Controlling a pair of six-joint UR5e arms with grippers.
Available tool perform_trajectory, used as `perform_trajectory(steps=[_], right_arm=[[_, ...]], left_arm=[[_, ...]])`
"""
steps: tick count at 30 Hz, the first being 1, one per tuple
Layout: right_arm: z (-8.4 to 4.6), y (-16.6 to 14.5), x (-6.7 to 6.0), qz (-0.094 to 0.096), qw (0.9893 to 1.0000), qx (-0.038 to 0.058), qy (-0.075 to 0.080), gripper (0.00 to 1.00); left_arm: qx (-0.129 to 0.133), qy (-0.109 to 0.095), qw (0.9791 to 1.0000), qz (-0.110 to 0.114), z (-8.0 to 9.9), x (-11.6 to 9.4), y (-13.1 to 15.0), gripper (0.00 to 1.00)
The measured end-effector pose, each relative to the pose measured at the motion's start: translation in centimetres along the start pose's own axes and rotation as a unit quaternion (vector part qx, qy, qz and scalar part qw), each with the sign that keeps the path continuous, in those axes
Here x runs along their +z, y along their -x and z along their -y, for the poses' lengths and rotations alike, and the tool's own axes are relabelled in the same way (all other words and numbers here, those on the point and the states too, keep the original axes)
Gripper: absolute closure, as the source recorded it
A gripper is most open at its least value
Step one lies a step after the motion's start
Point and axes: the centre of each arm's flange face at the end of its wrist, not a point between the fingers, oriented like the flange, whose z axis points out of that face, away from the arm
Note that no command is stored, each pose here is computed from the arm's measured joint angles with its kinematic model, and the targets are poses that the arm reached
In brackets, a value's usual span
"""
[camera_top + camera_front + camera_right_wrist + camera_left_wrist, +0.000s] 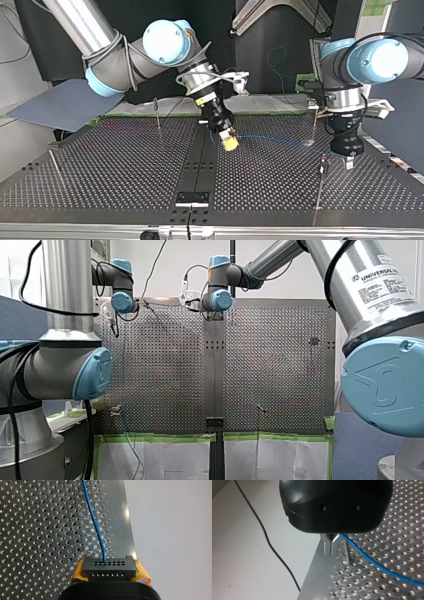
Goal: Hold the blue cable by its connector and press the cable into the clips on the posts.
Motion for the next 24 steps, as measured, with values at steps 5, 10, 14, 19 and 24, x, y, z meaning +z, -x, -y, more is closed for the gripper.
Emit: perform_trajectory(steps=[5, 10, 14, 19, 24], right_arm=[[-0.3, 0.0, 0.1, 0.0, 1.0, -0.0005, 0.002, 1.0], [-0.8, 0.0, 0.2, 0.0, 1.0, -0.0011, 0.005, 1.0], [-1.4, -0.1, 0.2, -0.001, 1.0, -0.0019, 0.009, 1.0], [-2.2, -0.1, 0.4, -0.002, 0.9999, -0.0029, 0.015, 1.0], [-3.2, -0.2, 0.5, -0.003, 0.9998, -0.0043, 0.022, 1.0]], left_arm=[[-0.006, -0.008, 0.9999, 0.005, -0.3, 0.7, 0.3, 1.0], [-0.008, -0.01, 0.9999, -0.003, -1.0, 1.3, -0.4, 1.0], [-0.013, -0.016, 0.9998, 0.0, -1.3, 1.8, -0.5, 1.0], [-0.03, -0.031, 0.999, 0.011, -1.4, 2.7, -0.2, 1.0], [-0.033, -0.039, 0.9987, 0.002, -1.5, 3.8, -0.8, 1.0]])
